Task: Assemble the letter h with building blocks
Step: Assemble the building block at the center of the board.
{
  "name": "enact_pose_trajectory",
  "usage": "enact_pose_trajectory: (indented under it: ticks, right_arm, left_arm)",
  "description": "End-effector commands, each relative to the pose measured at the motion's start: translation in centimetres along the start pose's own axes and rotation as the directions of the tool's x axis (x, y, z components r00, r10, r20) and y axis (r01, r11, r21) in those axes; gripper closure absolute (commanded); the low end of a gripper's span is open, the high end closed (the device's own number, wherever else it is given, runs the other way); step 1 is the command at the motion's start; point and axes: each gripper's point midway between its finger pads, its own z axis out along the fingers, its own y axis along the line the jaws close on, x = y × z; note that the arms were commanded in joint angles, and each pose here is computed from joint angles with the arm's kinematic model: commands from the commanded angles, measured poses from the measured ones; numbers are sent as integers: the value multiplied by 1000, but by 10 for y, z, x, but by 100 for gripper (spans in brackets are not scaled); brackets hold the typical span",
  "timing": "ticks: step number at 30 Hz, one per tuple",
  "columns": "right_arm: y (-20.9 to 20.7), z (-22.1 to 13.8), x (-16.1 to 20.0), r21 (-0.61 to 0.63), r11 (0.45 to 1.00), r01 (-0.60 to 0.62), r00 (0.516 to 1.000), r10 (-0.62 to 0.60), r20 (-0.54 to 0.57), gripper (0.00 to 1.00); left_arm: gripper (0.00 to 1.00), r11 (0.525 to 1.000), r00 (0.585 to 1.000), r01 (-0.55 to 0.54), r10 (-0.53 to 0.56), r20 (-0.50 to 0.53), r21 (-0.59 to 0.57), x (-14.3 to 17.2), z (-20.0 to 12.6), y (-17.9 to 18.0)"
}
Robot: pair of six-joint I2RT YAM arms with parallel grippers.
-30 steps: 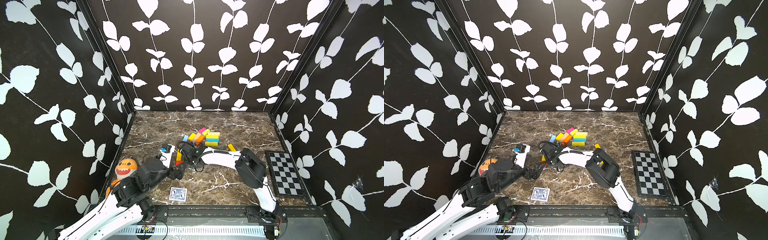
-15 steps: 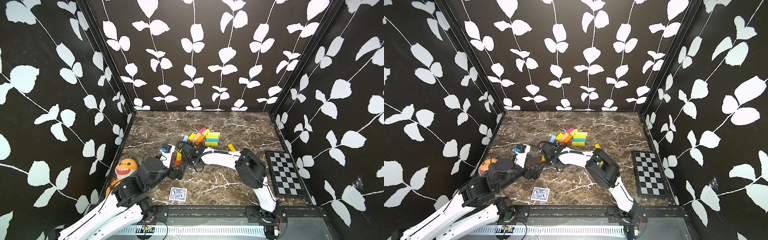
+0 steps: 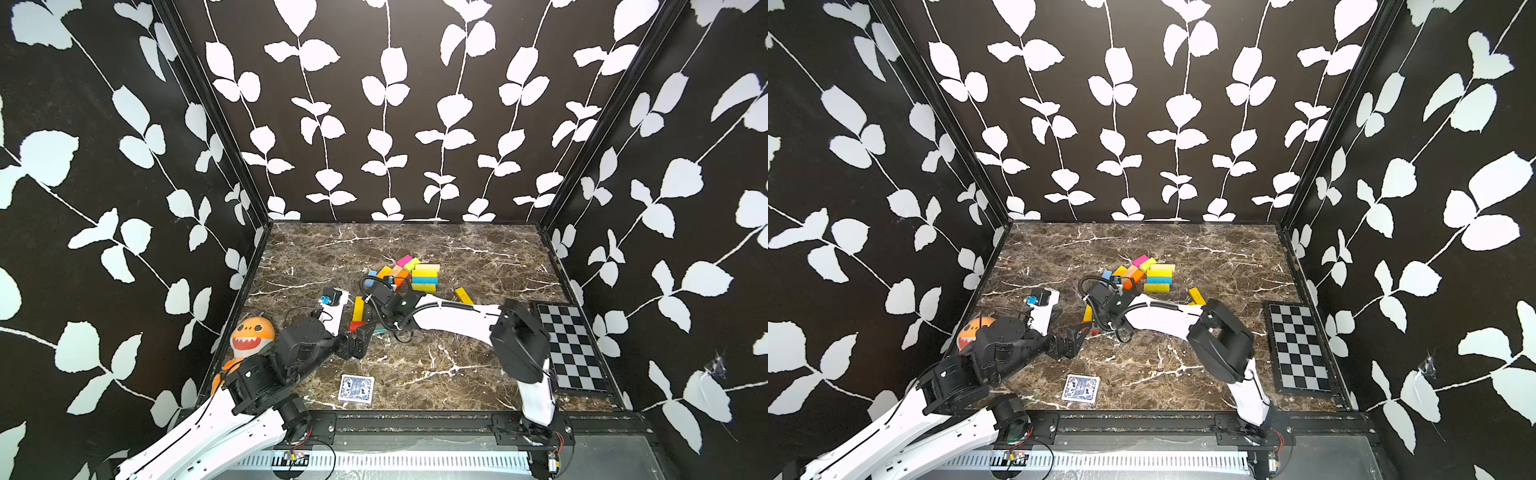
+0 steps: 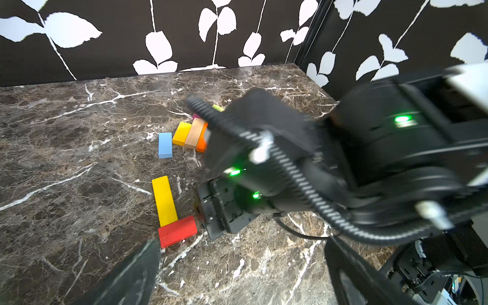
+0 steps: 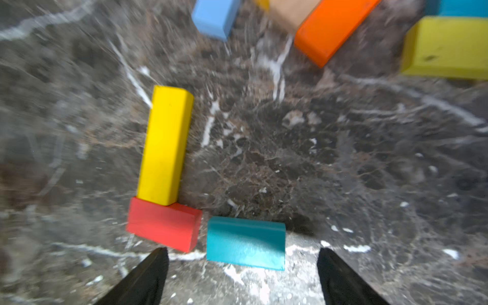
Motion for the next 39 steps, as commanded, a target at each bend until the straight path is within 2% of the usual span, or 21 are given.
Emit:
enact_pose_trajectory:
  ticks: [1, 4, 7, 13, 18, 39]
  right_arm:
    - [6, -6, -7, -118, 993, -30, 999, 32, 9, 11]
    - [7, 5, 5, -222, 972, -79, 995, 63, -77, 11]
    - [10, 9, 10, -269, 959, -82, 992, 53, -116, 11]
    - [-9, 20, 16, -216, 968, -126, 985, 97, -140, 11]
    - [3, 24, 20, -272, 954, -128, 982, 83, -169, 11]
    - [22, 27, 27, -311, 941, -134, 979, 77, -186, 12]
  left_arm:
    - [1, 1000, 1000, 16, -16, 13, -14, 2, 1, 3]
    - [1, 1000, 1000, 17, -16, 7, -11, 2, 1, 3]
    - [1, 1000, 1000, 15, -15, 1, -14, 3, 2, 3]
    - [1, 1000, 1000, 13, -13, -4, -15, 2, 3, 2]
    - [1, 1000, 1000, 12, -12, -8, -18, 2, 4, 2]
    - [1, 1000, 1000, 14, -15, -21, -26, 6, 7, 3]
